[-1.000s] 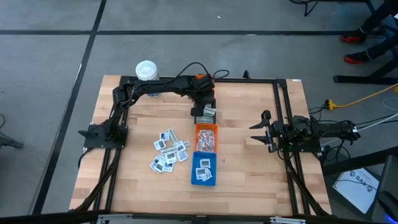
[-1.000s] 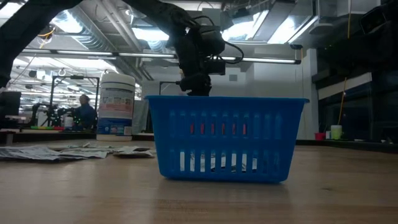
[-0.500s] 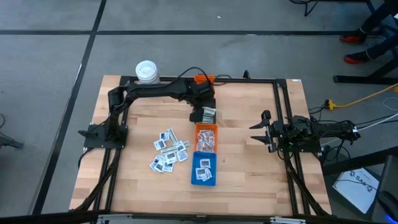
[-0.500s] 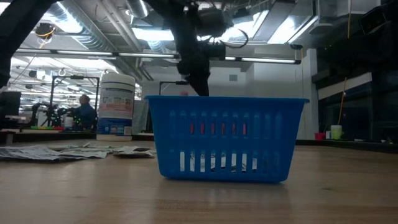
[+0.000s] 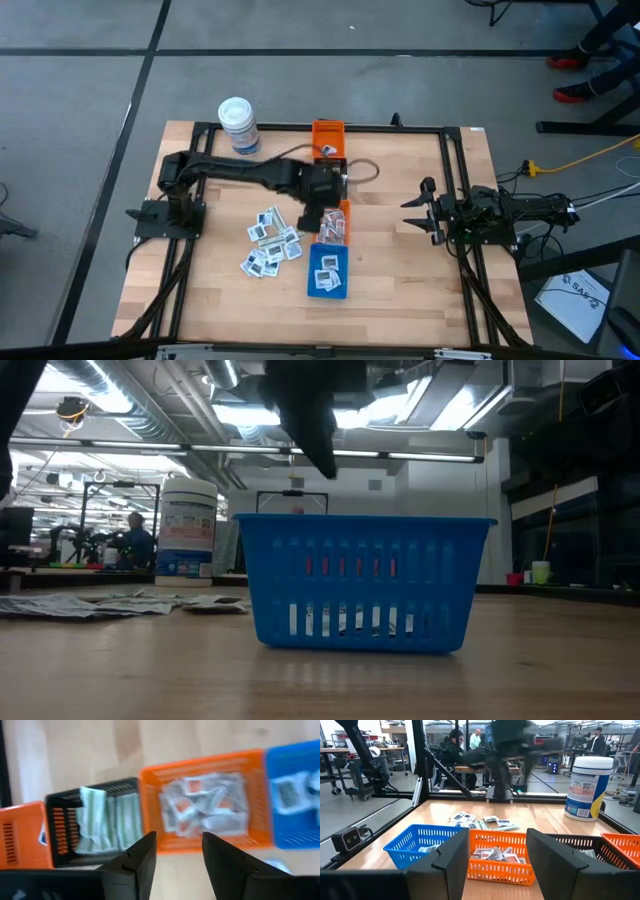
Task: Pick & Place First Aid Supplies
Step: Put the blue alcohol pad into the top orange bin
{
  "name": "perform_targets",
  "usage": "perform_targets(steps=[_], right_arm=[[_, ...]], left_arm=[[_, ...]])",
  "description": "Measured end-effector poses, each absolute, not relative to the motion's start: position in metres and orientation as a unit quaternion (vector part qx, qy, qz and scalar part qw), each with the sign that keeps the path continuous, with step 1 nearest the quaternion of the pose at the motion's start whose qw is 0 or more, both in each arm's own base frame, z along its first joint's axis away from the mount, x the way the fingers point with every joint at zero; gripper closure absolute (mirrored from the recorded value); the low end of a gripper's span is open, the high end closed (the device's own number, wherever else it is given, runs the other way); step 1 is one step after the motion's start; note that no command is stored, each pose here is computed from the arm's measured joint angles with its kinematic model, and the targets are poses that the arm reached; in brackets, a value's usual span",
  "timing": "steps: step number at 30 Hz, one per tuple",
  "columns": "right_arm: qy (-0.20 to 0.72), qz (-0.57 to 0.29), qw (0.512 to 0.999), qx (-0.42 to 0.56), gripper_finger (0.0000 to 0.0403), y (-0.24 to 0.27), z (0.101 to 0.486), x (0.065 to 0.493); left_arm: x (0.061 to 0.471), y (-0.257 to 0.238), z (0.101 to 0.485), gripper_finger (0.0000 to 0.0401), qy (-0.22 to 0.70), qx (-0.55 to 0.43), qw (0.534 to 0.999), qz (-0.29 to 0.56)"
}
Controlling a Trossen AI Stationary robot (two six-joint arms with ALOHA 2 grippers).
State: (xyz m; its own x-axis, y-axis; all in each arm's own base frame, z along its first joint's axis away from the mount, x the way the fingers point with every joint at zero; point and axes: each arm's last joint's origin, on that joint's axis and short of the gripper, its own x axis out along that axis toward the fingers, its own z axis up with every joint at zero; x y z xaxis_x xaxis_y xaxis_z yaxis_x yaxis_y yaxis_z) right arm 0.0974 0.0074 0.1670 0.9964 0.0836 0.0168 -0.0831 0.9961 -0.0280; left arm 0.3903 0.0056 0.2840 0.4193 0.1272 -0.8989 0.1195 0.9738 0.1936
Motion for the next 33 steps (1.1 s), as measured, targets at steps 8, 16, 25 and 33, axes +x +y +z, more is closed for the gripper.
perform_targets(steps=[8, 16, 25, 33], right_arm=[[-0.009, 0.042, 0.999, -0.014, 0.0208, 0.007, 0.167, 0.097], [-0.009, 0.042, 0.999, -0.014, 0.0208, 0.007, 0.167, 0.097], [-0.009, 0.042, 0.999, -0.014, 0.0208, 0.007, 0.167, 0.097], [-0.009, 0.042, 0.999, -0.014, 0.0208, 0.007, 0.167, 0.097]], left_arm=[[0.370, -0.067, 0.287, 0.0250, 0.569, 0.133, 0.810, -0.049], [0.342, -0.113, 0.282, 0.0253, 0.629, 0.140, 0.761, -0.066], [0.327, -0.141, 0.280, 0.0252, 0.644, 0.145, 0.747, -0.076], [0.314, -0.157, 0.250, 0.0255, 0.662, 0.125, 0.733, -0.093]])
